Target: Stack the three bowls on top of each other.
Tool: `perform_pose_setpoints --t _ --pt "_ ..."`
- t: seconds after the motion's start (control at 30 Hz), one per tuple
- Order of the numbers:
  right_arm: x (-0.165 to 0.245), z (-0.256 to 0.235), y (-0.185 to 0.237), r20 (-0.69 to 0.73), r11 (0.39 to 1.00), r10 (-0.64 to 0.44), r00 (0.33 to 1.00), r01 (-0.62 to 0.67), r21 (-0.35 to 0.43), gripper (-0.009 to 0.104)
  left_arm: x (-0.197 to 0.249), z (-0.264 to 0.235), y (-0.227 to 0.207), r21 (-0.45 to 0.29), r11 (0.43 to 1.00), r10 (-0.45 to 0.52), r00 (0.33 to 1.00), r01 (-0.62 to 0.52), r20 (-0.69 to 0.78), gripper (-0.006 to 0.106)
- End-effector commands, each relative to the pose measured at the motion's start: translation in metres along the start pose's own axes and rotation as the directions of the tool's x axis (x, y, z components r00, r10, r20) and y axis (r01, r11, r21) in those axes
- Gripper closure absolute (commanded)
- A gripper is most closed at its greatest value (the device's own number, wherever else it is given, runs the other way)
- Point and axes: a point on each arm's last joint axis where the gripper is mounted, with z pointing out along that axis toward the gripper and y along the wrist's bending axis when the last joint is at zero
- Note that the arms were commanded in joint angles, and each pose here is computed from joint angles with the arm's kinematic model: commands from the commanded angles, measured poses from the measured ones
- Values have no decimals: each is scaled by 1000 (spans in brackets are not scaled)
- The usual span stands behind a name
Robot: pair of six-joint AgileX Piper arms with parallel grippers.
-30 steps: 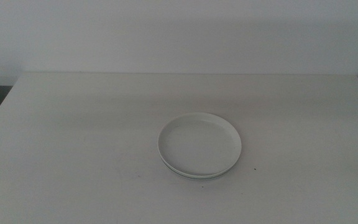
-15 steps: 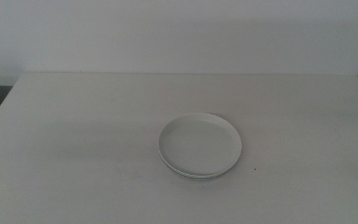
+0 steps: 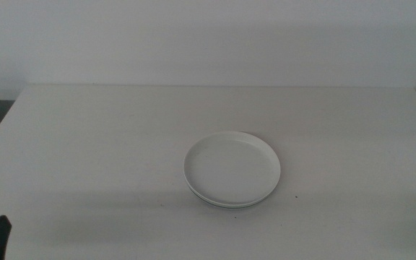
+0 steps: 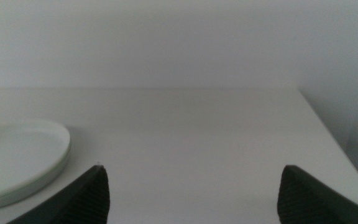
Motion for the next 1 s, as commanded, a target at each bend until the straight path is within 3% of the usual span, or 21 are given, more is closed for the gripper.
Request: perform_pose_setpoints --t 0.0,0.47,0.97 --pt "6 2 -1 3 1000 2 1000 -2 8 2 8 2 0 -2 1000 -15 1000 15 3 7" --pt "-4 1 0 114 1000 18 993 -18 1 2 9 3 1 -9 1000 1 1000 -1 18 7" --pt "-4 1 0 116 1000 18 993 -18 1 2 9 3 2 -15 999 30 999 -29 21 7"
